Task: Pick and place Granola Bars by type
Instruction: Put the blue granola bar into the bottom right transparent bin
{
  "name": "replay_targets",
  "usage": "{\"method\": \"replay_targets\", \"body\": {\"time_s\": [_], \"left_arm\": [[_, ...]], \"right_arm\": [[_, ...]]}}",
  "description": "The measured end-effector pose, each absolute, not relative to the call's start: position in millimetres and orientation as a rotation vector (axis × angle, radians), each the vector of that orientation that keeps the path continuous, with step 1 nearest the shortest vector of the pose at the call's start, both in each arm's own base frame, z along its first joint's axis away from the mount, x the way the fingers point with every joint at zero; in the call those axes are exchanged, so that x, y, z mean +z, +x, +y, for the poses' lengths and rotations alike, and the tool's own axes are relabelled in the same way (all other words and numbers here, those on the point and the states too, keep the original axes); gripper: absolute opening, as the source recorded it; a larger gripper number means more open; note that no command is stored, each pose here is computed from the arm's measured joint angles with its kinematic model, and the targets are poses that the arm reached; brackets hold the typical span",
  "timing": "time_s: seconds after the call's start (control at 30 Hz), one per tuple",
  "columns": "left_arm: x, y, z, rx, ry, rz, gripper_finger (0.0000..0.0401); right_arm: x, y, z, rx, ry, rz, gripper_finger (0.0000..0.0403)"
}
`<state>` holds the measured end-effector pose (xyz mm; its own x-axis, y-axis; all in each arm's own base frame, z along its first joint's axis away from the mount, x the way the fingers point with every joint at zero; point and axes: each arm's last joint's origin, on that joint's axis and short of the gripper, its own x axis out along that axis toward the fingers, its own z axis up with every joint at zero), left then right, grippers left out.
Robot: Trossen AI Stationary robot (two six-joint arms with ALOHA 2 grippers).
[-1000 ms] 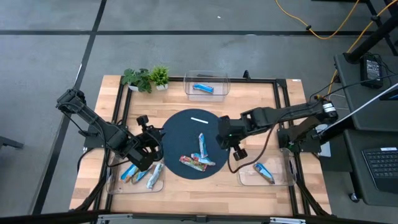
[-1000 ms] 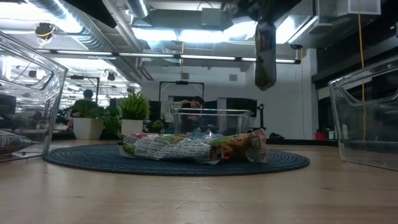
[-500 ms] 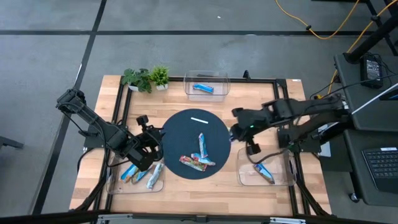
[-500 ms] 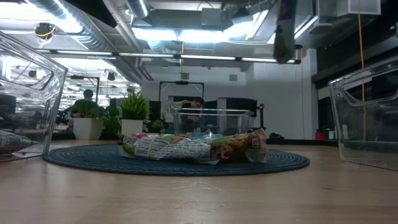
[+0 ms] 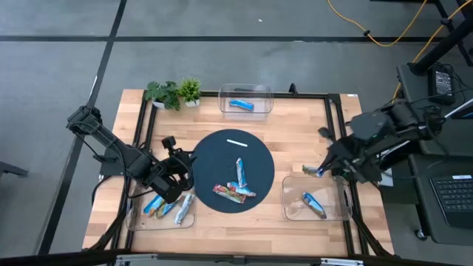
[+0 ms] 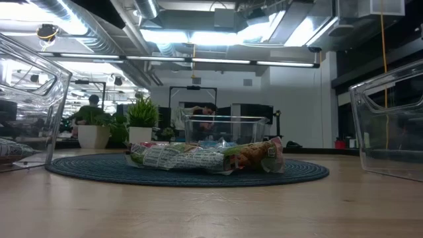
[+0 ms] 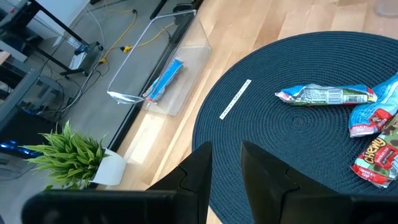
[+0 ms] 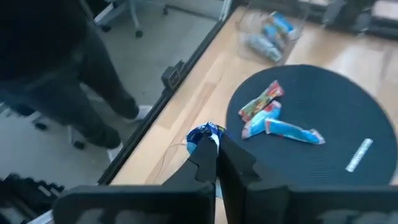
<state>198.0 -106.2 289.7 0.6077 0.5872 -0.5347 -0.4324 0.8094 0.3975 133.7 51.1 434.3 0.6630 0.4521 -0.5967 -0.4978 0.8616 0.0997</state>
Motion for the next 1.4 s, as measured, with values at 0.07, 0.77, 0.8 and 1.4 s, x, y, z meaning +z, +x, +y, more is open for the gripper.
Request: {"method": "replay_targets", "body": {"time_s": [0.07,0.77,0.8,1.4], "left_arm": [[289.7,198.0,-106.2,0.595,0.239,0.701,0.0077],[289.8,198.1,-106.1,0.6,0.233,0.697,0.0077],[289.8,198.0,-106.2,0.6,0.233,0.697,0.0077],[289.7,198.0,-106.2,0.6,0.231,0.697,0.0077]], "right_arm": [[436.8,126.5,49.7,0.519,-0.076,0.634,0.0007],[354.5,122.1,73.6,0.59,0.01,0.828,0.0007],[351.1,121.9,74.3,0.595,0.016,0.819,0.0007],[315.8,128.8,88.6,0.501,0.094,0.919,0.0007]]}}
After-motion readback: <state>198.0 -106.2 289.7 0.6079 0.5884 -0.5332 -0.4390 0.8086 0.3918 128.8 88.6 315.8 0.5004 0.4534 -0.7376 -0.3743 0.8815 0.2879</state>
